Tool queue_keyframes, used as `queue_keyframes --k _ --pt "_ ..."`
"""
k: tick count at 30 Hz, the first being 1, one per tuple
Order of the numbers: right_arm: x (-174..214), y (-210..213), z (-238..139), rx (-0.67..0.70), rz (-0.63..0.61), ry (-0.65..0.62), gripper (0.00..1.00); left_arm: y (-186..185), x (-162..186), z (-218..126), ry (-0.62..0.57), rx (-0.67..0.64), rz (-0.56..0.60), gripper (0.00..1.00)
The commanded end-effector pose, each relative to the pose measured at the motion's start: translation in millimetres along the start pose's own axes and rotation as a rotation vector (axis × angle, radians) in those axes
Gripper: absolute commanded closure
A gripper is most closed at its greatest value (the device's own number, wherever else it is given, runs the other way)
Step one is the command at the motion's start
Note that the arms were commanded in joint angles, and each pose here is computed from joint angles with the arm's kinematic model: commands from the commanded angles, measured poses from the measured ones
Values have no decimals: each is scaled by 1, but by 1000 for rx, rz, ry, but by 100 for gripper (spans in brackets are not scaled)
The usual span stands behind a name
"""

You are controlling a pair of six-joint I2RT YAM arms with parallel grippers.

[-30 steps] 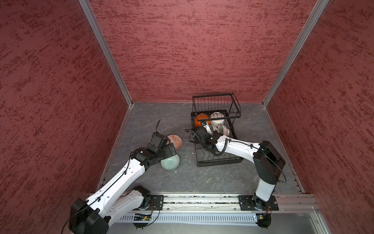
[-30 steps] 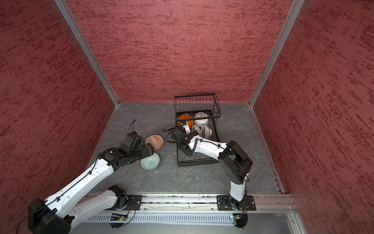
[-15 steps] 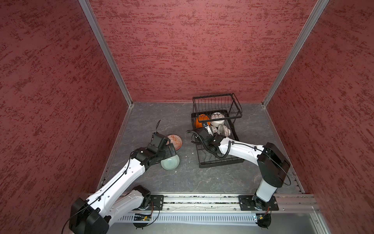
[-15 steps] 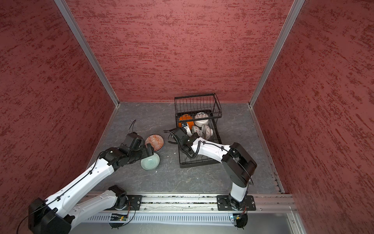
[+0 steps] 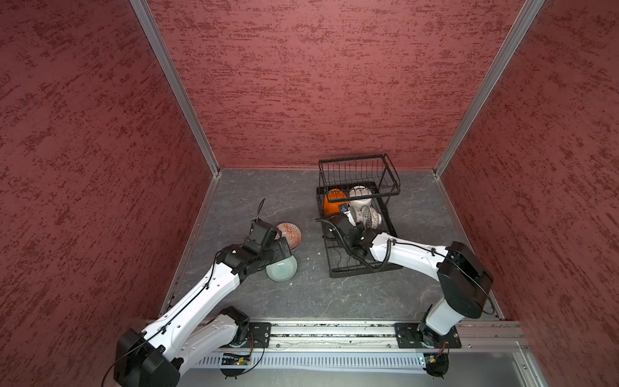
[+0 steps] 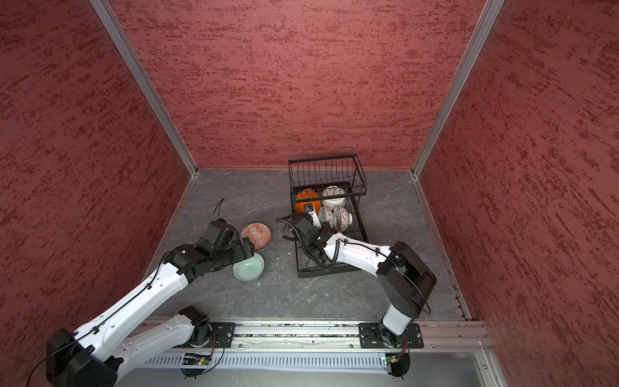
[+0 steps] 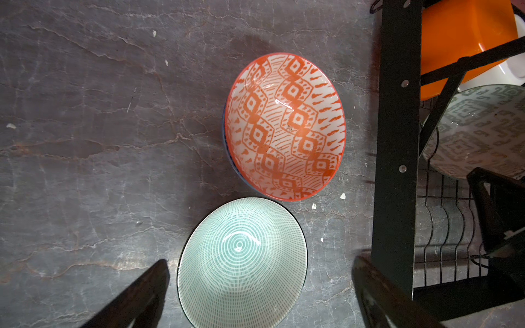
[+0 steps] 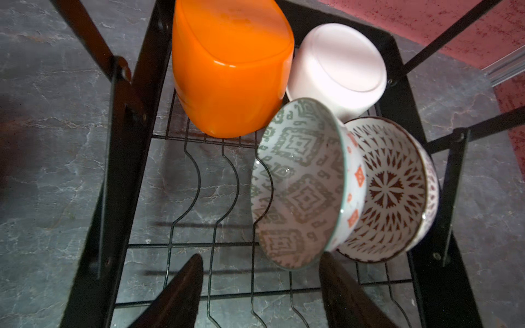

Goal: Load the bowls into the dish rack
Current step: 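Open and withdraw the right gripper while the left lowers toward the mint-green bowl, then grasp the mint-green striped bowl rim with the left gripper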

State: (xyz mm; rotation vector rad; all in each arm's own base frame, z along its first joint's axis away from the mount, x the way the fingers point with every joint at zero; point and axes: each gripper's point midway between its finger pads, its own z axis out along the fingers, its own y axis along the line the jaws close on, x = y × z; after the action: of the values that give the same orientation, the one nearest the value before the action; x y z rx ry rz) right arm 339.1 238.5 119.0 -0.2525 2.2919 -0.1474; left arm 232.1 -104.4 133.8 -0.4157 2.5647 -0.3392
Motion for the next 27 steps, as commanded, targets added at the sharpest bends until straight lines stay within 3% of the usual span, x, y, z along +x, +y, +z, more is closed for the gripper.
queue_keyframes --k 1,17,27 --pt "-12 -1 -13 -32 36 -48 33 10 5 0 8 -30 -9 0" --pt "-33 3 -49 -182 109 -97 30 39 45 5 184 -166 -62 1" --pt "-41 2 -64 -232 139 -126 30 48 75 21 281 -183 -93 18"
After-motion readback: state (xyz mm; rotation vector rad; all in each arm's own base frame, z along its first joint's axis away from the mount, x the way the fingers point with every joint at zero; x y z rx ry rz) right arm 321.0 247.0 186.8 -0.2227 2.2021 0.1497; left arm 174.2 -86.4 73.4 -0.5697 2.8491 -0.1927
